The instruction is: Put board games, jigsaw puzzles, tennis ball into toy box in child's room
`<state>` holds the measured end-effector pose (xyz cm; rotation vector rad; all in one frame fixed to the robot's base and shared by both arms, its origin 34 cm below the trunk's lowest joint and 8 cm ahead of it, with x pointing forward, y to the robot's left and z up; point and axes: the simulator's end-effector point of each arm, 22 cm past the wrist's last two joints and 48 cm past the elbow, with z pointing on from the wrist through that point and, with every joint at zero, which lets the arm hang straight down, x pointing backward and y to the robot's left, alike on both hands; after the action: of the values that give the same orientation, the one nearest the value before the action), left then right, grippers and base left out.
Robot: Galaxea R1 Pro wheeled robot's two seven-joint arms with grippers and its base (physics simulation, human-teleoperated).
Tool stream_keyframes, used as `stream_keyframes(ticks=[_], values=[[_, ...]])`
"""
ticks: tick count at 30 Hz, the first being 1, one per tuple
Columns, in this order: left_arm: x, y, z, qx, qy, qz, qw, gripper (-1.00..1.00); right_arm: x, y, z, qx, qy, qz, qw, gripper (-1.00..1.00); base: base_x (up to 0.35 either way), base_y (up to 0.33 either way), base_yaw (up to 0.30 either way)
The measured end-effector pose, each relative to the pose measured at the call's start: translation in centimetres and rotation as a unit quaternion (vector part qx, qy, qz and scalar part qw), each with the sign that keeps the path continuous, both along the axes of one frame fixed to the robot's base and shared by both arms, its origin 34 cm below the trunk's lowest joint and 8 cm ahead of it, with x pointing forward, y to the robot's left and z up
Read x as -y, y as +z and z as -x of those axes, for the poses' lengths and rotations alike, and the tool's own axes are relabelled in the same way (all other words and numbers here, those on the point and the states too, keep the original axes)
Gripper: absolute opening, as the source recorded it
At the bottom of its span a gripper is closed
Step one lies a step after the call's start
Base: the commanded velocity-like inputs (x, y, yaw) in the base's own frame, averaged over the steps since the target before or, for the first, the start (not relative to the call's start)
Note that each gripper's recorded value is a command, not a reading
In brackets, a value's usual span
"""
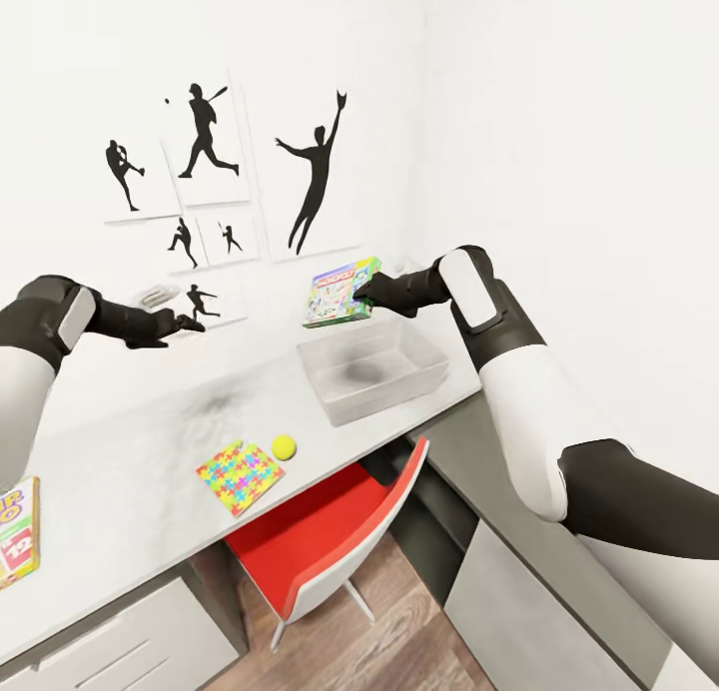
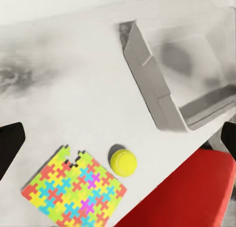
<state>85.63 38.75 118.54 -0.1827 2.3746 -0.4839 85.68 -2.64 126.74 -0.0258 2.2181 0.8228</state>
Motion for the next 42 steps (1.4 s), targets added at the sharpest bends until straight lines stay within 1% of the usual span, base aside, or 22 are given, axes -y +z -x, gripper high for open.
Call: stream_keyframes(ticks=[1,2,3,4,5,7,8,9,10,11,13,14,18,22,30,32,33,35,42], values=[[1.6,-0.1,0.4,-0.002,-0.033,0.006,0.9994,1.00,0.0,0.0,0.0,0.000,0.000,0.000,1.0000,-1.00,0.008,0.000,0.003],[3.4,-0.3,0.9,-0.007,-0.071,0.010,0.9974,1.00,0.0,0.0,0.0,-0.001,0.001,0.000,1.0000,-1.00,0.007,0.000,0.002],[4.3,-0.5,1.3,-0.010,-0.092,0.013,0.9956,1.00,0.0,0.0,0.0,-0.001,0.001,0.000,1.0000,-1.00,0.004,0.000,0.001],[6.1,-0.6,2.3,-0.017,-0.134,0.024,0.9906,1.00,0.0,0.0,0.1,-0.002,0.001,0.000,1.0000,-1.00,0.003,0.000,0.001],[7.9,-0.6,3.5,-0.024,-0.176,0.040,0.9832,1.00,0.0,-0.1,0.1,-0.002,0.001,0.000,1.0000,-1.00,0.002,0.000,0.001],[11.0,-0.3,6.2,-0.041,-0.255,0.072,0.9634,1.00,0.0,-0.1,0.1,-0.003,0.002,-0.001,1.0000,-1.00,0.001,0.000,0.000],[11.6,-0.2,6.9,-0.047,-0.272,0.079,0.9579,1.00,0.0,-0.1,0.1,-0.003,0.002,-0.001,1.0000,-1.00,0.000,0.000,0.000],[12.3,0.0,8.1,-0.056,-0.299,0.088,0.9486,1.00,0.0,-0.1,0.1,-0.003,0.002,-0.001,1.0000,-1.00,0.000,0.000,0.000],[12.5,0.0,9.2,-0.065,-0.318,0.091,0.9413,1.00,0.0,-0.1,0.1,-0.003,0.002,-0.001,1.0000,-1.00,0.000,0.000,0.000],[12.4,0.0,10.0,-0.072,-0.332,0.092,0.9362,1.00,0.0,-0.1,0.1,-0.004,0.002,-0.002,1.0000,-1.00,0.000,0.000,0.000],[12.2,0.1,10.8,-0.077,-0.344,0.091,0.9314,1.00,0.0,-0.1,0.1,-0.004,0.002,-0.002,1.0000,-1.00,0.000,0.000,0.000],[11.9,0.1,11.2,-0.079,-0.348,0.090,0.9300,1.00,0.0,-0.1,0.1,-0.004,0.003,-0.002,1.0000,-1.00,0.000,0.000,0.000],[11.1,-0.1,11.8,-0.084,-0.350,0.087,0.9291,1.00,0.0,-0.1,0.1,-0.004,0.003,-0.002,1.0000,-1.00,0.087,0.025,0.000],[10.7,-0.3,11.8,-0.085,-0.347,0.083,0.9303,1.00,0.0,-0.1,0.2,-0.003,0.003,-0.002,1.0000,-1.00,0.221,0.094,0.000],[10.6,-0.5,11.8,-0.086,-0.346,0.079,0.9309,1.00,-0.1,0.0,0.1,-0.002,0.003,-0.003,1.0000,-1.00,0.112,0.022,0.000],[10.5,-0.6,11.7,-0.086,-0.345,0.074,0.9319,1.00,0.0,0.0,0.1,-0.002,0.003,-0.003,1.0000,-1.00,0.202,0.009,0.000],[10.3,-0.9,11.5,-0.086,-0.342,0.066,0.9335,1.00,0.0,0.0,0.1,-0.002,0.003,-0.003,1.0000,-1.00,0.158,0.005,0.000],[10.2,-1.1,11.3,-0.086,-0.339,0.060,0.9349,1.00,0.0,0.0,0.1,-0.002,0.003,-0.003,1.0000,-1.00,0.136,0.003,0.000],[10.0,-1.6,10.9,-0.087,-0.332,0.046,0.9382,1.00,0.0,-0.1,0.1,-0.003,0.003,-0.001,1.0000,-1.00,0.220,-0.074,0.000]])
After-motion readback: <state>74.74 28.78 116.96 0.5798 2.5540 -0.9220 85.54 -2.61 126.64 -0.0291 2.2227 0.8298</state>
